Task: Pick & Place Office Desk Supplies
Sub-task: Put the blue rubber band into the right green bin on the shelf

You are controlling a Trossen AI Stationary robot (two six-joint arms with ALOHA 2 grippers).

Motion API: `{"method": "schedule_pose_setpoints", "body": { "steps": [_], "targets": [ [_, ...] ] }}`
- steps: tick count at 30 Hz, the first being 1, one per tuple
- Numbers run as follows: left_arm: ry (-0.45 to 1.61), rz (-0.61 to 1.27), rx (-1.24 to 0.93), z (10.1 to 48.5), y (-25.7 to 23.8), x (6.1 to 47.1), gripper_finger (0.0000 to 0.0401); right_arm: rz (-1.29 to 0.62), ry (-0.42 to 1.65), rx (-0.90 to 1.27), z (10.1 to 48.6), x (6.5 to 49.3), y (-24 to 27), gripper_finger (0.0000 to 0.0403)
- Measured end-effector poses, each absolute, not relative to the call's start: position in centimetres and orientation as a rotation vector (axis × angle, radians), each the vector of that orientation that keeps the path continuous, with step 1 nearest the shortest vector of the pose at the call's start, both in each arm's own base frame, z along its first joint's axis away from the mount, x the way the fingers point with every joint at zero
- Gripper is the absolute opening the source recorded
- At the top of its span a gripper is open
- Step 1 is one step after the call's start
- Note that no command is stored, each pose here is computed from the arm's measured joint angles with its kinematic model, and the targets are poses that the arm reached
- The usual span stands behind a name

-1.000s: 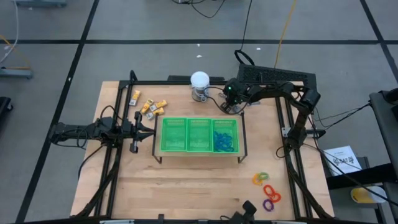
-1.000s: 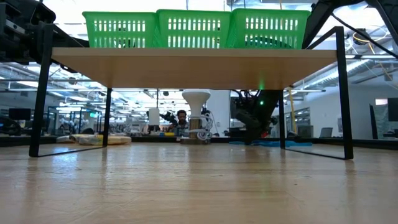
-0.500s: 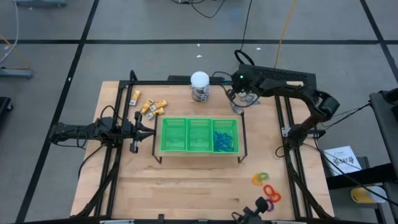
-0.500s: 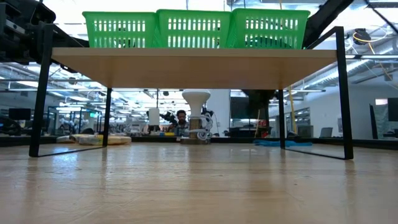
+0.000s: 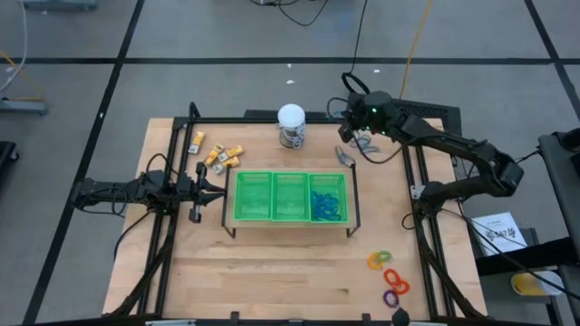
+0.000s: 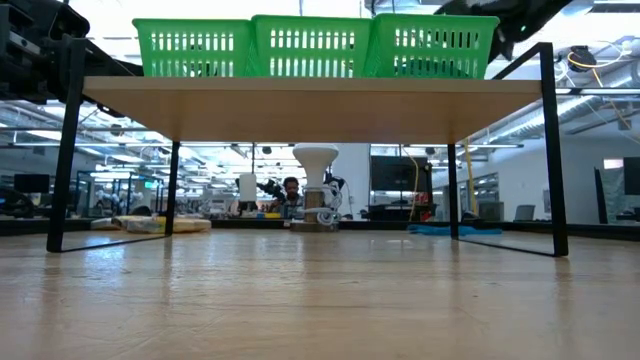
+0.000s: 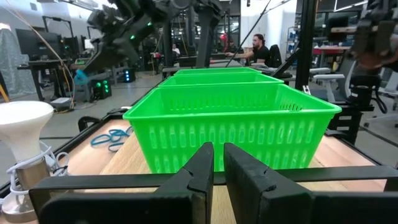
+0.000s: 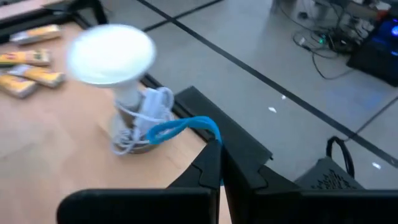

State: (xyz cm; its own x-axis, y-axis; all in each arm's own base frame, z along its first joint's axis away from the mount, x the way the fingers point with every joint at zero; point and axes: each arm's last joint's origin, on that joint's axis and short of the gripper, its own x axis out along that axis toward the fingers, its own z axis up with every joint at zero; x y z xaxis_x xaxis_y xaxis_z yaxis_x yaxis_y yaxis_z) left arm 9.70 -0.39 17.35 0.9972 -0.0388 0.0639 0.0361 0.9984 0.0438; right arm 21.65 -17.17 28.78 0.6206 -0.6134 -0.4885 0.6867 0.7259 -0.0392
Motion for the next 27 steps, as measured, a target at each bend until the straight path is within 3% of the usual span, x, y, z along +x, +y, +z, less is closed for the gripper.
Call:
{"method": "schedule_pose_setpoints", "body": {
  "steps": [27],
  "targets": [
    [-0.065, -0.038, 0.043, 17.4, -0.4, 9.7, 0.0045, -0.139, 0.399, 0.092, 33.0, 22.5, -0.6, 0.0]
  ]
}}
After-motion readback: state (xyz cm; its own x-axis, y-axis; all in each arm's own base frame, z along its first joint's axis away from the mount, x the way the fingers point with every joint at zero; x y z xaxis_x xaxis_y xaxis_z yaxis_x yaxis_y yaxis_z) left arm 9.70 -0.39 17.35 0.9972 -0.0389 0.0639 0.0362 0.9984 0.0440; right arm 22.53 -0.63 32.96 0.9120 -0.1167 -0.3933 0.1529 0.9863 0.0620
